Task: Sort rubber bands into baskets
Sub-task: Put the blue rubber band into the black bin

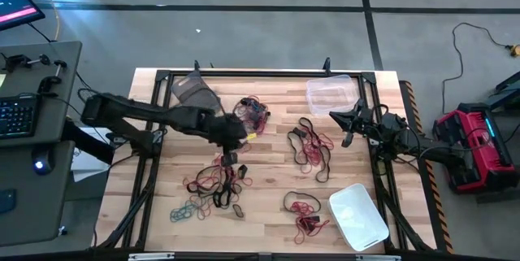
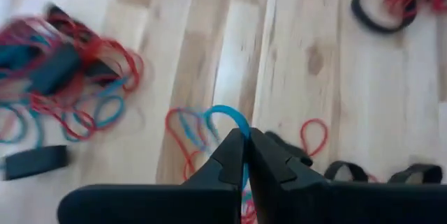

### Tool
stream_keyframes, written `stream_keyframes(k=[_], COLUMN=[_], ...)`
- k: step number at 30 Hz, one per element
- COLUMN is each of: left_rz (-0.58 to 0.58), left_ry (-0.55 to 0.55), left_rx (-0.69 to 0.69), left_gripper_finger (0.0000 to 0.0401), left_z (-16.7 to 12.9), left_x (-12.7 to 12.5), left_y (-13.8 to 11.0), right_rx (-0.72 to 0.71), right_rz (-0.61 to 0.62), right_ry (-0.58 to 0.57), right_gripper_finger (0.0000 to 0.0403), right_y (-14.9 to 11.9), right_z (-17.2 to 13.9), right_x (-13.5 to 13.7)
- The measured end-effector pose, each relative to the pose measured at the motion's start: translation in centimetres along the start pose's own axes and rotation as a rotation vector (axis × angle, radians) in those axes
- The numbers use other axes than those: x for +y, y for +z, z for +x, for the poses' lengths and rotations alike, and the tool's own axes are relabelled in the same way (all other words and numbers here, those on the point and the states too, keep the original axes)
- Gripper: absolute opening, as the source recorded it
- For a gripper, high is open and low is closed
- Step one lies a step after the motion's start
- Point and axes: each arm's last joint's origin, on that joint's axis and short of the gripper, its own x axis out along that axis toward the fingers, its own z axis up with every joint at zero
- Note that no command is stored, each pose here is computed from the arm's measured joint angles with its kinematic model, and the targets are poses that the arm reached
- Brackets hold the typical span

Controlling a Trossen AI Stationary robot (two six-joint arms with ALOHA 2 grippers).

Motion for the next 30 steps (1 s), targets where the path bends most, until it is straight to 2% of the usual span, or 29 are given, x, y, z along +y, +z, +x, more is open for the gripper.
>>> stream_keyframes(k=[4,10,20,23,30], left_rz=[-0.046,-0.148,-0.307,-0.346,-0.426], left_ry=[0.109,0.294,0.540,0.579,0.587], left_rx=[-0.045,-0.031,0.052,0.087,0.185], left_gripper_finger=[0.0001,0.0000,0.0000,0.0000,0.0000], left_z=[-2.7,-5.8,-8.7,-8.7,-7.6], left_x=[1.4,4.8,11.2,13.2,17.3], left_y=[-0.3,-1.4,-3.5,-4.2,-5.8], right_rx=[-0.001,0.002,0.006,0.006,0.007], right_rz=[0.000,0.002,0.006,0.006,0.006], right_ry=[0.000,0.000,0.000,0.000,0.000], right_gripper_finger=[0.0000,0.0000,0.0000,0.0000,0.0000], right_y=[0.0,0.0,-0.1,-0.1,-0.1], right_z=[0.0,0.0,0.0,0.0,0.0], right_x=[0.0,0.0,0.0,0.0,0.0])
